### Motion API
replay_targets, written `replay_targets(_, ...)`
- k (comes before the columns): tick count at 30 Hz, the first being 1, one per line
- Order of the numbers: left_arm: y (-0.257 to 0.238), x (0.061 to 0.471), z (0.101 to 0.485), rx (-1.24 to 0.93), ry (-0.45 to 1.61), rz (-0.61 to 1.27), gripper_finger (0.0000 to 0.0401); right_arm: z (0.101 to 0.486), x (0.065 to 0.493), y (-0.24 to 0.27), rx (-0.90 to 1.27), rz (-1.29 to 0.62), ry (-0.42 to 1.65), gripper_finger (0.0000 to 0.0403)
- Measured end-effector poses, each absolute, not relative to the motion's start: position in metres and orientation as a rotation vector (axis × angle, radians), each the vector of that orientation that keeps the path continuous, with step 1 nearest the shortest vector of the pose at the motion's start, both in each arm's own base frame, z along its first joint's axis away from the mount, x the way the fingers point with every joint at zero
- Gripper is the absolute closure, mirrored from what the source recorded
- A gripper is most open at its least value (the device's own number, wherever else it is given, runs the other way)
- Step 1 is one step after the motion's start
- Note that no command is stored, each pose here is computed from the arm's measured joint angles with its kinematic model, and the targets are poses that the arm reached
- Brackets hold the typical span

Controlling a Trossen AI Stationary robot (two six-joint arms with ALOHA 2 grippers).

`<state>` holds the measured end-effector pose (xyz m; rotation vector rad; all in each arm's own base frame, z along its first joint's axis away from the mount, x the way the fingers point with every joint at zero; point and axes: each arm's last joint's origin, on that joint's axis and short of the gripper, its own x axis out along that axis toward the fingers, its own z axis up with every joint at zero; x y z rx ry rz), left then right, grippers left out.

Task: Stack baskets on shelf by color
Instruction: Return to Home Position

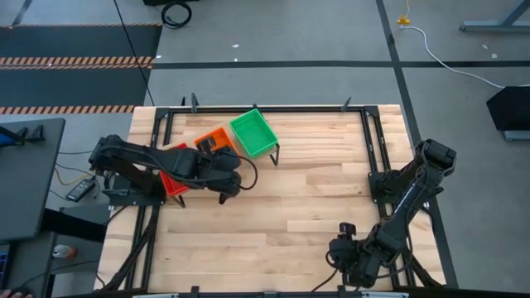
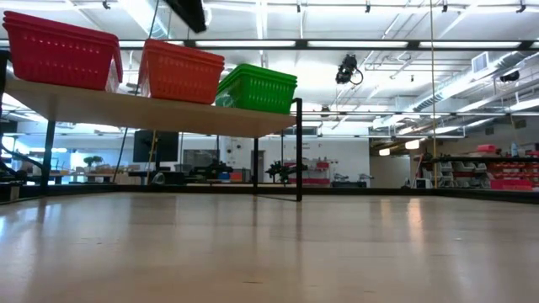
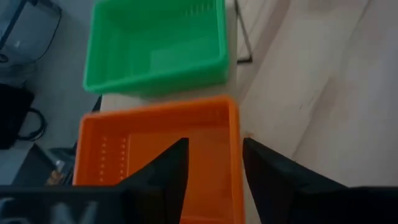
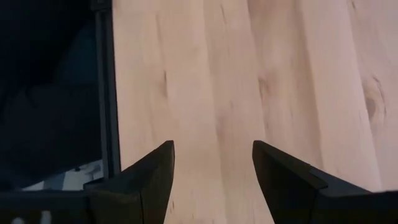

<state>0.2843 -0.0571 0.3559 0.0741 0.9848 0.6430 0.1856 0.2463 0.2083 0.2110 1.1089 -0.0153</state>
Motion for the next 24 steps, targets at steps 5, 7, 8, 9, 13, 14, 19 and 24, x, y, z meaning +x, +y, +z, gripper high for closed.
replay_targets(5,-0.075,0.282,0.378,0.082,0.874,0.597,0.0252,0.208,0.191,0.240,0.116,-0.008,1.101,0.0180)
replay_targets(7,-0.090,0.281,0.379,0.171,0.800,0.592,0.0257,0.208,0.193,0.236,0.021,-0.033,1.045,0.0180)
replay_targets(8,-0.100,0.280,0.377,0.221,0.755,0.600,0.0259,0.209,0.195,0.234,-0.022,-0.059,1.005,0.0180)
replay_targets(9,-0.109,0.279,0.375,0.264,0.707,0.608,0.0261,0.209,0.197,0.231,-0.055,-0.088,0.965,0.0180)
replay_targets(13,-0.144,0.279,0.356,0.355,0.578,0.562,0.0269,0.210,0.206,0.221,-0.106,-0.167,0.909,0.0180)
replay_targets(14,-0.150,0.280,0.350,0.366,0.568,0.534,0.0270,0.210,0.207,0.219,-0.109,-0.179,0.916,0.0180)
replay_targets(19,-0.167,0.285,0.324,0.325,0.542,0.407,0.0283,0.209,0.214,0.208,-0.097,-0.224,0.946,0.0182)
replay_targets(24,-0.181,0.293,0.291,0.200,0.479,0.190,0.0293,0.210,0.219,0.210,0.004,-0.222,0.933,0.0186)
